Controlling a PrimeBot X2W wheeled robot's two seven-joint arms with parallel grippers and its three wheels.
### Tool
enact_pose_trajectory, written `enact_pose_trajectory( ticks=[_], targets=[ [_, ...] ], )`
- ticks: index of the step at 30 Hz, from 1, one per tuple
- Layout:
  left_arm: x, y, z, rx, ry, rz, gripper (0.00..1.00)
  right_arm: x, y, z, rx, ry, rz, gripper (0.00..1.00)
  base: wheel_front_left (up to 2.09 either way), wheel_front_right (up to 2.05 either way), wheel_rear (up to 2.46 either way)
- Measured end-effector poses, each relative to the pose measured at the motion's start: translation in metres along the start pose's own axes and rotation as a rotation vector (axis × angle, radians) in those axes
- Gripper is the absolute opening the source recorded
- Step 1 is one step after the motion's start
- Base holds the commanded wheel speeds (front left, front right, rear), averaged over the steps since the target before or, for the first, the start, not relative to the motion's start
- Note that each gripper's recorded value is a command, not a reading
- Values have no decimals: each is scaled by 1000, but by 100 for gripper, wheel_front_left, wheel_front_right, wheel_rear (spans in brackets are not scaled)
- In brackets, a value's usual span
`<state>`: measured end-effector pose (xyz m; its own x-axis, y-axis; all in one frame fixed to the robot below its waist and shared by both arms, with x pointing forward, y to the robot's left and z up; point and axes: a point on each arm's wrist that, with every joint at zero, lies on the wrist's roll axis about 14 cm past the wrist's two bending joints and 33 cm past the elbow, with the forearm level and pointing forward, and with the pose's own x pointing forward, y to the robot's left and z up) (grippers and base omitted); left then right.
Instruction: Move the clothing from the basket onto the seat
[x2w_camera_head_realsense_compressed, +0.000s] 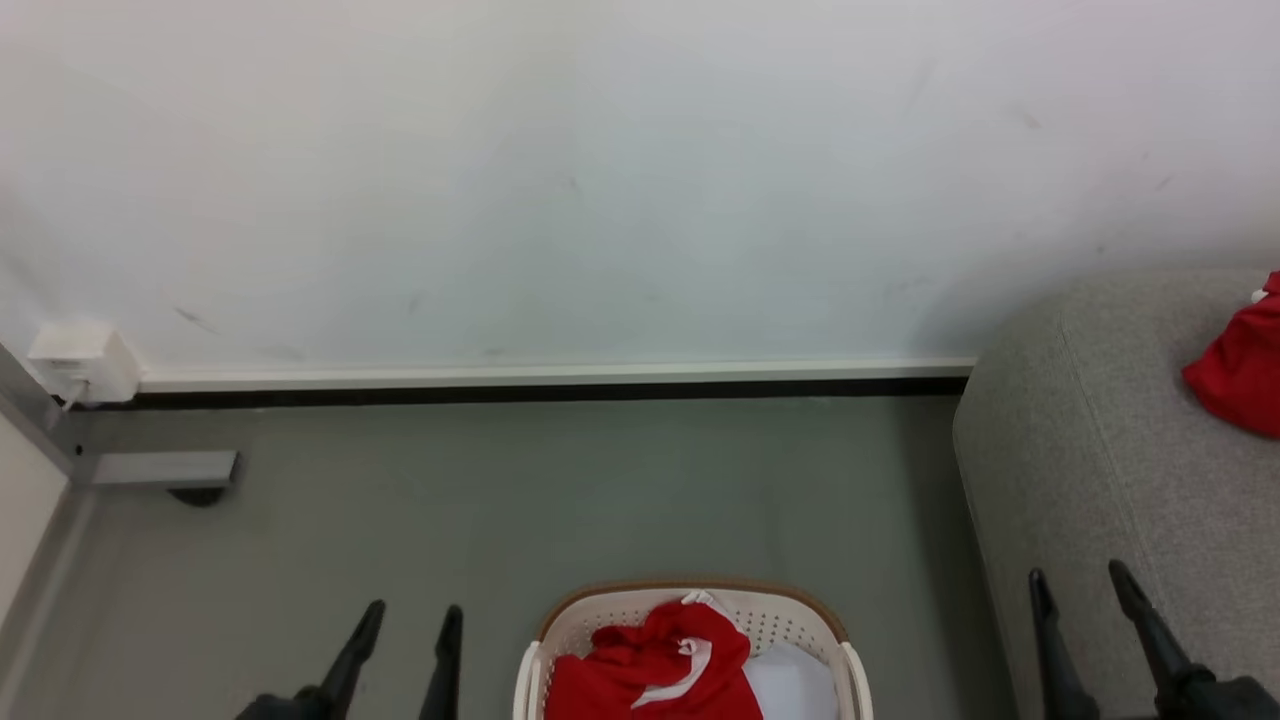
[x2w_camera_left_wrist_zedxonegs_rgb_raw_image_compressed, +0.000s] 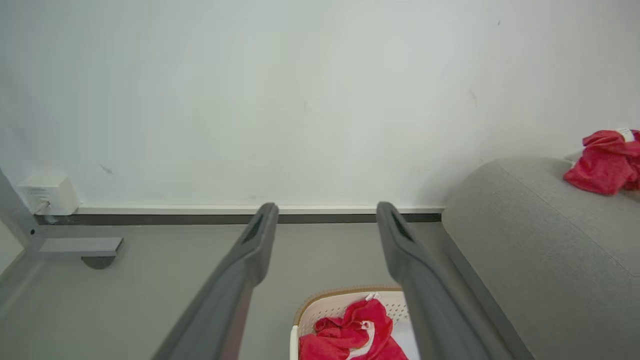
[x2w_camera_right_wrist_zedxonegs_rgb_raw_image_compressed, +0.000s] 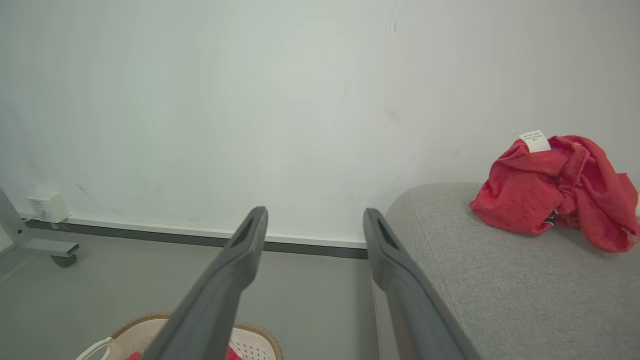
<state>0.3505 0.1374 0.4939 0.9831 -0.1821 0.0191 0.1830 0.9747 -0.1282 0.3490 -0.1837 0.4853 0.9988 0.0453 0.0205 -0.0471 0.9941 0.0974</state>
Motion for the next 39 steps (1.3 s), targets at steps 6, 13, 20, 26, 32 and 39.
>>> enact_pose_trajectory(
  ticks=[6, 13, 20, 26, 32, 39],
  targets=[
    [43, -39, -24, 33, 58, -172, 100, 33, -7, 15, -15, -52, -14, 100, 0, 0, 0],
    [87, -81, -107, 147, 354, -393, 100, 69, -19, 9, 4, -58, -40, 100, 0, 0, 0],
    [114, -102, -195, 276, 626, -537, 100, 101, -26, -8, 11, -44, -45, 100, 0, 0, 0],
    [123, -103, -266, 340, 813, -587, 100, 121, -38, -31, 15, -16, -62, 100, 0, 0, 0],
    [129, -93, -326, 396, 937, -597, 100, 136, -45, -57, 11, 19, -67, 100, 0, 0, 0],
    [130, -68, -380, 494, 1040, -568, 100, 141, -51, -78, 15, 55, -76, 100, 0, 0, 0]
  ],
)
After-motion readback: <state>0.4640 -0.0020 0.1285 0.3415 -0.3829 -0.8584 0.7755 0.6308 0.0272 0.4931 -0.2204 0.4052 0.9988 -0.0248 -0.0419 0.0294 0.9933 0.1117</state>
